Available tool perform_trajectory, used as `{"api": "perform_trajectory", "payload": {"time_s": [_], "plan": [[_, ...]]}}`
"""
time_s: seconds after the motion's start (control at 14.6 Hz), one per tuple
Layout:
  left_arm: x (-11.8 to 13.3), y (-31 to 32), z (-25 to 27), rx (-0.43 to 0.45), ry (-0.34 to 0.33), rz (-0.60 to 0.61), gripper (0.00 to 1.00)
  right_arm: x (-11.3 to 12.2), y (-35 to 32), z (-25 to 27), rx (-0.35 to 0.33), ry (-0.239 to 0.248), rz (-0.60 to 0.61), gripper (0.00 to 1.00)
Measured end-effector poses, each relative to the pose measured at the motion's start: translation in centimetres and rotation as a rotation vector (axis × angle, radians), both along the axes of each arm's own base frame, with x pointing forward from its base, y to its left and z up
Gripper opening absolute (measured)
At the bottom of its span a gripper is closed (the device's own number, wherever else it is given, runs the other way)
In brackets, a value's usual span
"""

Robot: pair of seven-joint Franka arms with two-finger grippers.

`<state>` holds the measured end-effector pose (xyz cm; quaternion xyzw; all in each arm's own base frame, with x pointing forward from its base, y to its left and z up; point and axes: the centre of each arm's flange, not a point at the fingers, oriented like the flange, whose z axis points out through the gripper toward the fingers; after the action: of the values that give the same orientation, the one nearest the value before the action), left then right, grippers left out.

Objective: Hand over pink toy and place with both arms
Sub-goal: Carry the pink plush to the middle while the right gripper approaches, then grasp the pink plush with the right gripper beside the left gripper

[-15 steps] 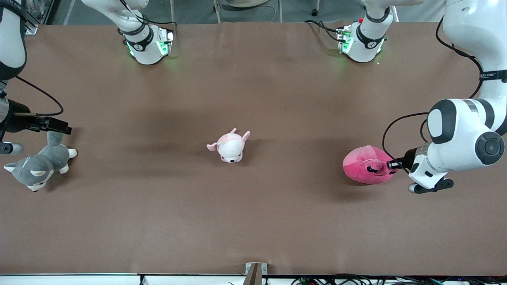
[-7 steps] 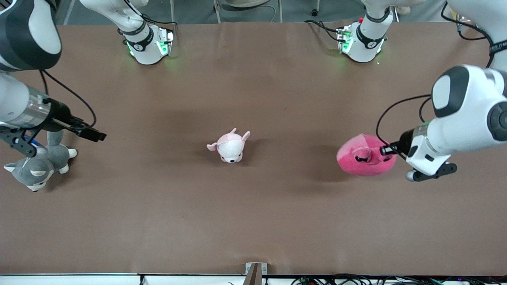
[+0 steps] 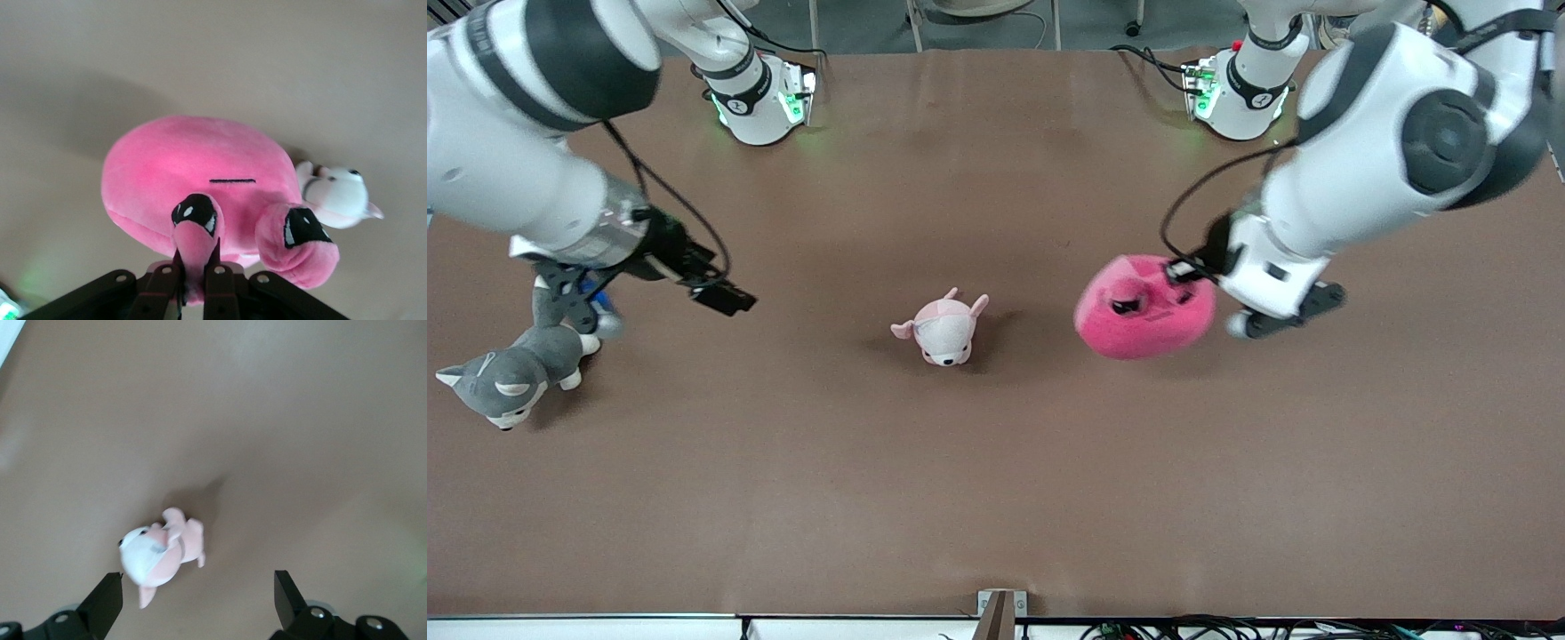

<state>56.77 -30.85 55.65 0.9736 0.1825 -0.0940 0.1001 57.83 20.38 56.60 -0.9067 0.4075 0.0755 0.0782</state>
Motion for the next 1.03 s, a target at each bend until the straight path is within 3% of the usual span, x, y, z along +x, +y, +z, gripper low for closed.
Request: {"api": "perform_trajectory", "payload": {"time_s": [0.34,0.62,1.03], "plan": [[-5.6,-11.7,0.4,-0.053,-0.042,0.051,0.12,-4.0,11.4,1.5,0.032,-0.032,-0.159,1.00],[-8.7,-18.6,-2.0,-0.107,-0.056,0.056,0.12,-6.5,15.6,1.4,0.068,0.014,-0.178,1.00],[-10.6,-21.4,-3.3,-0.115,-0.046,0.030,0.12,-7.7,18.2,-2.8,0.016,0.094,-0.196,1.00]]}}
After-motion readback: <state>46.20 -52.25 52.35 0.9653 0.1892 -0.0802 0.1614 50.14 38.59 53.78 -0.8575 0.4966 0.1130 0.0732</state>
